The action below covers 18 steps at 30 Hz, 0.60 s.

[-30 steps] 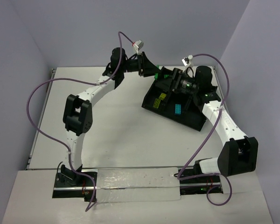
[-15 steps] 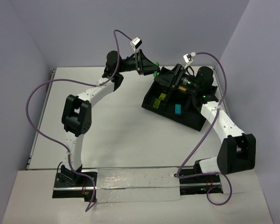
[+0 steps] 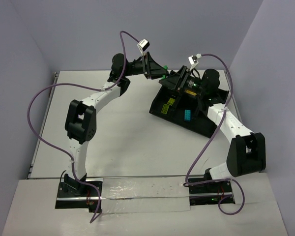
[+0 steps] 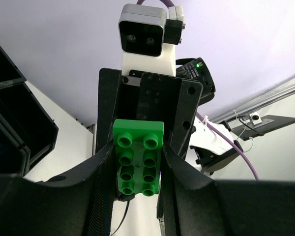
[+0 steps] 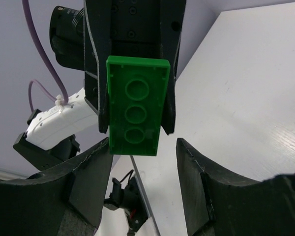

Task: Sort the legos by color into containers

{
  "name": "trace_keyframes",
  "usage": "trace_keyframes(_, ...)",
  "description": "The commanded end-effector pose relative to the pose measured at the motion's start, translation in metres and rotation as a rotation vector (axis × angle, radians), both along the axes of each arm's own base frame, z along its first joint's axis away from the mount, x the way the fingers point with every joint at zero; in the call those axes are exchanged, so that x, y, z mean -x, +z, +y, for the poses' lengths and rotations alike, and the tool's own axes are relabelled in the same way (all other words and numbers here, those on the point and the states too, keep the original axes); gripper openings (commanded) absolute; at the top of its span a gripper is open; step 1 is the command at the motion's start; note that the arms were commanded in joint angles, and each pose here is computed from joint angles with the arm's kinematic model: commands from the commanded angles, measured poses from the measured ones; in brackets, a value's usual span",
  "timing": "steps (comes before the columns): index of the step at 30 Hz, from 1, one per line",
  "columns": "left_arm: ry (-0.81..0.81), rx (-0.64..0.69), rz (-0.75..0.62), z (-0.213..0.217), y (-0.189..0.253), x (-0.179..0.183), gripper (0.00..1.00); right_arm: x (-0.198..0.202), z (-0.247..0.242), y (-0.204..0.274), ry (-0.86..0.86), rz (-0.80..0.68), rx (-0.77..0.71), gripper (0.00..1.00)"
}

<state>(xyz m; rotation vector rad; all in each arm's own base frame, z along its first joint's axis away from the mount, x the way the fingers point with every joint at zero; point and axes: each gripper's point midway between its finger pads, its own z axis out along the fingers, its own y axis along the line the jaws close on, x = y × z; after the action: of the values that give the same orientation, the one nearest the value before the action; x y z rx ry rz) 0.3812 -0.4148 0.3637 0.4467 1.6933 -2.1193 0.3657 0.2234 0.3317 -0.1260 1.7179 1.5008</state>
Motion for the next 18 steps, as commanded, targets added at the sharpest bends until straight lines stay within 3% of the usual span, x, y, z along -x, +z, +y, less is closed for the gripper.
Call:
trace_keyframes(1,-0.019,0.041,-0.108,0.005,0.030,0.021,0.00,0.004,0.009,0.035,0.042,-0.107,-0.046,0.59)
trace_keyframes(6,-0.021,0.043,-0.110,0.005,0.030,0.022,0.00,0.005,0.011,0.042,0.045,-0.128,-0.053,0.55)
trace_keyframes(8,-0.024,0.045,-0.109,0.005,0.030,0.022,0.00,0.005,0.011,0.043,0.045,-0.129,-0.058,0.46)
trace_keyframes(14,-0.025,0.046,-0.113,0.005,0.031,0.023,0.00,0.007,0.010,0.033,0.039,-0.110,-0.058,0.03)
trace_keyframes(18,-0.007,0.034,-0.120,0.005,0.032,0.021,0.04,0.008,0.009,0.022,0.024,-0.093,-0.039,0.00)
